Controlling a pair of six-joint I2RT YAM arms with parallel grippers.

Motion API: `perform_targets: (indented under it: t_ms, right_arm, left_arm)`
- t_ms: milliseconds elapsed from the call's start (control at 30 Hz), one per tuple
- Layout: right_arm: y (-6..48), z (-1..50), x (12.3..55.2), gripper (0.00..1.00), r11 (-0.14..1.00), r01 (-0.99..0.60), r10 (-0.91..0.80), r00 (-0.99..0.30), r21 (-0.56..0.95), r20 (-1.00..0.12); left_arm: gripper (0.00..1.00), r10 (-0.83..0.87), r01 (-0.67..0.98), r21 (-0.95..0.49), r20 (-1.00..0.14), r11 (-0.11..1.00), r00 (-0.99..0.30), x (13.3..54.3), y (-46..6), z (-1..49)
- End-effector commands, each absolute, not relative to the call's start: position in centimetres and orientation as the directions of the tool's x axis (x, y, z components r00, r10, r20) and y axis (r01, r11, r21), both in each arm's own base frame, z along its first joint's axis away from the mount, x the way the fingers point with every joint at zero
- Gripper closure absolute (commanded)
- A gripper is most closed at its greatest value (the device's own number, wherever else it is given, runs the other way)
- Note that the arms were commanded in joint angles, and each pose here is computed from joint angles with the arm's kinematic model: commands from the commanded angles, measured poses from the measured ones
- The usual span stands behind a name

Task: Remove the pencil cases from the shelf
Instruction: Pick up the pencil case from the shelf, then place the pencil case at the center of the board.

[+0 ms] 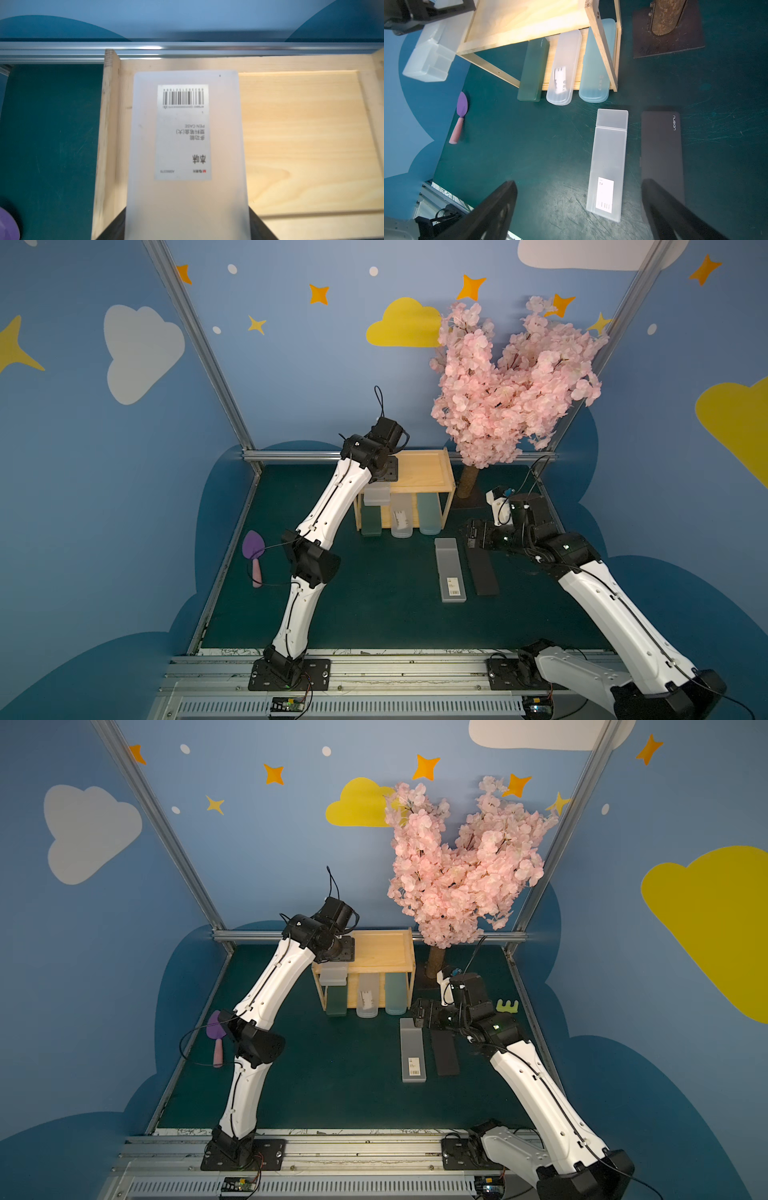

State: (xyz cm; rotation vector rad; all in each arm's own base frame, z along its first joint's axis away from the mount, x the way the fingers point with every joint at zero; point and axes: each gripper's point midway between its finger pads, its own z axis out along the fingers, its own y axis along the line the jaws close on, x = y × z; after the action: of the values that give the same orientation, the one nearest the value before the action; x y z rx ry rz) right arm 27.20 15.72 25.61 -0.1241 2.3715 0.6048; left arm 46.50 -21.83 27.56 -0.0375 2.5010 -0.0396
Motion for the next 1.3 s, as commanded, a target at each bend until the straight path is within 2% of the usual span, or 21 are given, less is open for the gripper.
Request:
perform_targets:
  t_ms: [0,133,300,467,600,767,1033,1267]
  right_arm:
    - [15.7,27.0,26.5,0.02,0.871,-0.275,0.076,-0.742,0.406,-0.666]
    - [15.7,27.7,25.7,0.02,0.859,-0.288,0.085,-0.734,0.423,-0.674]
    - [15.1,28.9,24.1,0.02,0.851,-0.304,0.088,-0.720,0.428,-0.688]
    - [14.4,29.3,22.8,0.02,0.857,-0.315,0.067,-0.716,0.407,-0.695]
    - [13.9,28.5,22.2,0.02,0.865,-0.296,0.068,-0.731,0.405,-0.679]
    - [13.1,27.3,21.6,0.02,0.878,-0.257,0.091,-0.738,0.403,-0.668]
    - [12.6,25.2,21.2,0.02,0.896,-0.216,0.082,-0.776,0.387,-0.625]
    - [12.0,24.9,20.6,0.02,0.906,-0.215,0.063,-0.783,0.364,-0.619]
  left_arm:
    - [0.35,-0.079,-0.080,-0.023,-0.572,0.997,-0.816,41.1,-21.3,29.4]
    - [0.34,-0.052,-0.055,-0.013,-0.583,0.998,-0.811,35.3,-23.5,28.0]
    - [0.35,-0.105,-0.008,-0.162,-0.605,0.987,-0.789,29.0,-25.8,23.3]
    - [0.34,-0.072,0.006,-0.127,-0.596,0.992,-0.800,24.7,-26.0,17.9]
    - [0.33,-0.071,0.038,-0.178,-0.567,0.983,-0.820,24.2,-28.8,13.8]
    - [0.34,-0.065,0.028,-0.167,-0.527,0.986,-0.848,24.8,-31.4,10.2]
    - [0.36,0.008,0.081,-0.136,-0.470,0.987,-0.883,25.7,-35.8,6.1]
    - [0.36,0.002,0.072,-0.149,-0.427,0.986,-0.904,26.3,-38.1,3.7]
